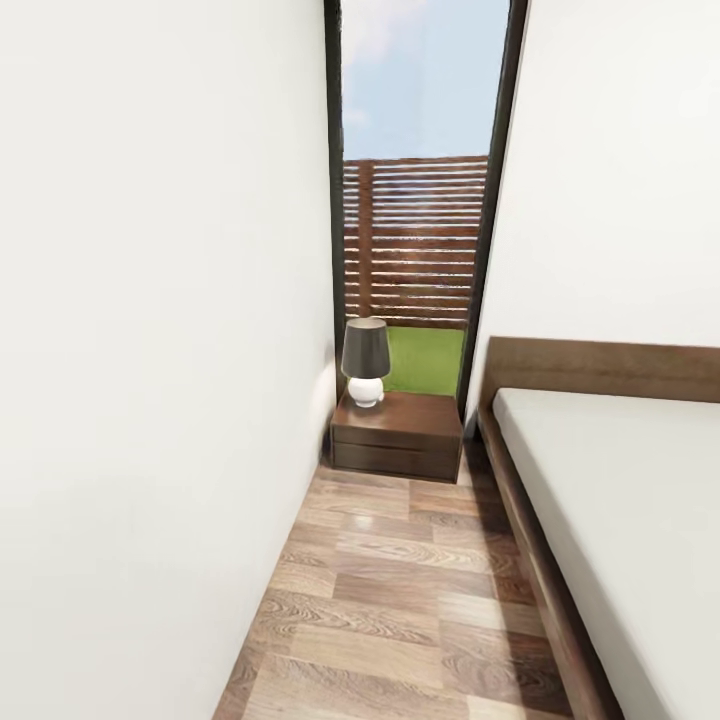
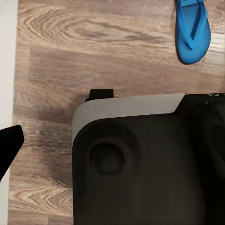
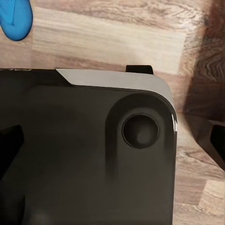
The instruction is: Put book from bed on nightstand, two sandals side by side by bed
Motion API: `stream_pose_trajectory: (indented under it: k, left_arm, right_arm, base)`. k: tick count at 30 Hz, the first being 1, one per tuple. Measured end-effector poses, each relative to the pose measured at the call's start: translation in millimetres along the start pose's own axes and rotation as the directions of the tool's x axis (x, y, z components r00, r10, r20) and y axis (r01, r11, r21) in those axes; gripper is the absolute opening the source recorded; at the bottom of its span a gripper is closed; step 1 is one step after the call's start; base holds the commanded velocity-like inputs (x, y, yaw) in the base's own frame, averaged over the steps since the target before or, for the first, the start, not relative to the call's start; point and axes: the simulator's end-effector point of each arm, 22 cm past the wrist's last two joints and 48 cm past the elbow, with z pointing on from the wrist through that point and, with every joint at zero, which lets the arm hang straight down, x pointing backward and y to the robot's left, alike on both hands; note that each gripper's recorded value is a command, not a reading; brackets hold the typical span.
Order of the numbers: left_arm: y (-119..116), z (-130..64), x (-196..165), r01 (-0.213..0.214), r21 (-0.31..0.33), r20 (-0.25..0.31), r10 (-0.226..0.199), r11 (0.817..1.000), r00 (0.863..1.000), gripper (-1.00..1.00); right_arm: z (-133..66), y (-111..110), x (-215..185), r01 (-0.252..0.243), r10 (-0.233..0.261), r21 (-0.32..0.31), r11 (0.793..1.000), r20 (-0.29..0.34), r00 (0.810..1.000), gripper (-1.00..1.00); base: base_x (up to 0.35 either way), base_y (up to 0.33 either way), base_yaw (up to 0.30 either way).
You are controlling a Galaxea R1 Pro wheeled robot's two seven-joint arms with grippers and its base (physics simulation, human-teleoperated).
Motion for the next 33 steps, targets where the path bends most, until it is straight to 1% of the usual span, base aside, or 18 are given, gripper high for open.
stream_pose_trajectory:
  k: [8, 14, 21, 33]
  left_arm:
    - [0.4, 0.1, 0.1, 0.0, -0.001, -0.001, 0.0, 1.0, 1.0, 1.0]
    - [0.6, 0.1, 0.9, 0.0, -0.001, -0.002, 0.0, 1.0, 1.0, 1.0]
    - [0.5, 0.0, 1.9, 0.0, -0.001, -0.005, 0.0, 1.0, 1.0, 1.0]
    - [-0.1, 0.0, 2.5, 0.0, 0.0, -0.006, 0.0, 1.0, 1.0, 1.0]
  right_arm:
    - [0.1, 1.0, -0.2, 0.0, 0.0, -0.001, 1.0, 0.0, 1.0, 1.0]
    - [0.1, 3.5, 0.8, -0.001, 0.001, -0.004, 1.0, -0.003, 1.0, 1.0]
    - [0.1, 4.9, 2.3, -0.001, 0.001, -0.006, 1.0, -0.007, 1.0, 1.0]
    - [0.1, 5.9, 2.6, -0.002, 0.002, -0.007, 1.0, -0.007, 1.0, 1.0]
  base:
    - [-0.013, 0.008, 0.034]
    - [-0.142, 0.056, 0.178]
    - [-0.05, 0.02, 0.18]
    - [-0.009, 0.003, 0.041]
